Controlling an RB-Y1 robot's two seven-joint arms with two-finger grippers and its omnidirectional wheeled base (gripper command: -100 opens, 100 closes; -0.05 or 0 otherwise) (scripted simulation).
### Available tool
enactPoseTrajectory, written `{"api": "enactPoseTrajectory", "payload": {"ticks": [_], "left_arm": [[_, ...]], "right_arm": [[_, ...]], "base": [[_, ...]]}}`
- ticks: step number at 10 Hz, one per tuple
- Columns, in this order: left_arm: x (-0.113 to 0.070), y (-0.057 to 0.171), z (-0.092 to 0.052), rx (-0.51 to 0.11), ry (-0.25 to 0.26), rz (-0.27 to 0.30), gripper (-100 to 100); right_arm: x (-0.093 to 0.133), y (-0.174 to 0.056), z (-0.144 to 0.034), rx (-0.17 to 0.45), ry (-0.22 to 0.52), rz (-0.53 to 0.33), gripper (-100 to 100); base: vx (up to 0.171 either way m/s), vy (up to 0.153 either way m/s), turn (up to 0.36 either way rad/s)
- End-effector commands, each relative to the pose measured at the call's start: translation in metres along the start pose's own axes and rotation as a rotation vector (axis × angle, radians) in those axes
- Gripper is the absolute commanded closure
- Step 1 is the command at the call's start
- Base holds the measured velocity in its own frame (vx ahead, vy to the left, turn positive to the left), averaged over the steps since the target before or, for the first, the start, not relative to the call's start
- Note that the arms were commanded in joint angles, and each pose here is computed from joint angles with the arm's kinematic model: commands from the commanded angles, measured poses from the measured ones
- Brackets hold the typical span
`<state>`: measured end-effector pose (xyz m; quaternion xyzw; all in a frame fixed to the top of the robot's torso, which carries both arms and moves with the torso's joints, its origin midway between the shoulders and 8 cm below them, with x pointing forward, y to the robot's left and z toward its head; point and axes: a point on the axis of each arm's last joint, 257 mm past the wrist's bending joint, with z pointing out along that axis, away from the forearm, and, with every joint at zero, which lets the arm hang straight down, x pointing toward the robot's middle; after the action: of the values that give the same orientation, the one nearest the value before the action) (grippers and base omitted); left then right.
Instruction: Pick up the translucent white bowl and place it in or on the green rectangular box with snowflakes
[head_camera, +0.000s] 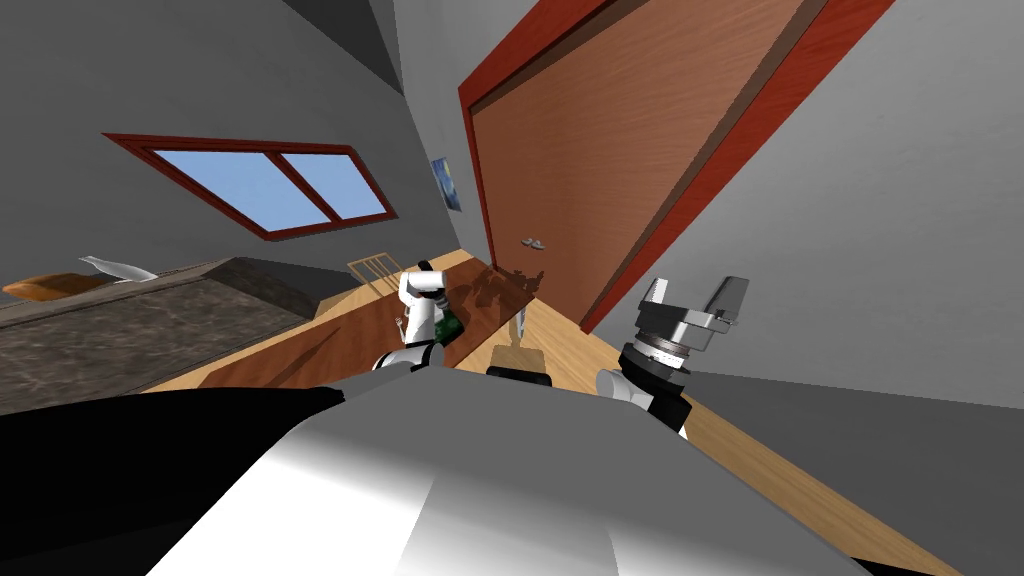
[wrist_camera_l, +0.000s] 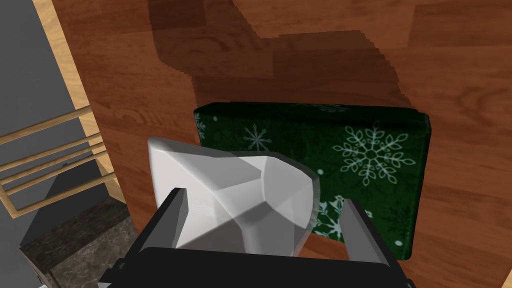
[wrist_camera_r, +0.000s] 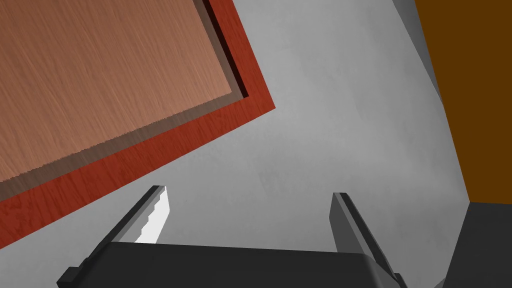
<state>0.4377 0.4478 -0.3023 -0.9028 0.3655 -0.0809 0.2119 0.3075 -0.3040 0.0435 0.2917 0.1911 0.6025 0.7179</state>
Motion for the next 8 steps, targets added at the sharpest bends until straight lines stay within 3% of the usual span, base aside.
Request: {"api": "enactPoseTrajectory", "payload": {"ticks": [1, 8], "left_arm": [[-0.002, -0.001, -0.007, -0.004, -0.007, 0.0, -100], [-0.012, -0.024, -0.059, 0.025, -0.036, -0.01, -100]], "right_arm": [[0.0, 0.0, 0.0, 0.0, 0.0, 0.0, 0], [0.0, 0.0, 0.0, 0.0, 0.0, 0.0, 0]], "base": [[0.002, -0.014, -0.038], [0.005, -0.016, -0.047]]}}
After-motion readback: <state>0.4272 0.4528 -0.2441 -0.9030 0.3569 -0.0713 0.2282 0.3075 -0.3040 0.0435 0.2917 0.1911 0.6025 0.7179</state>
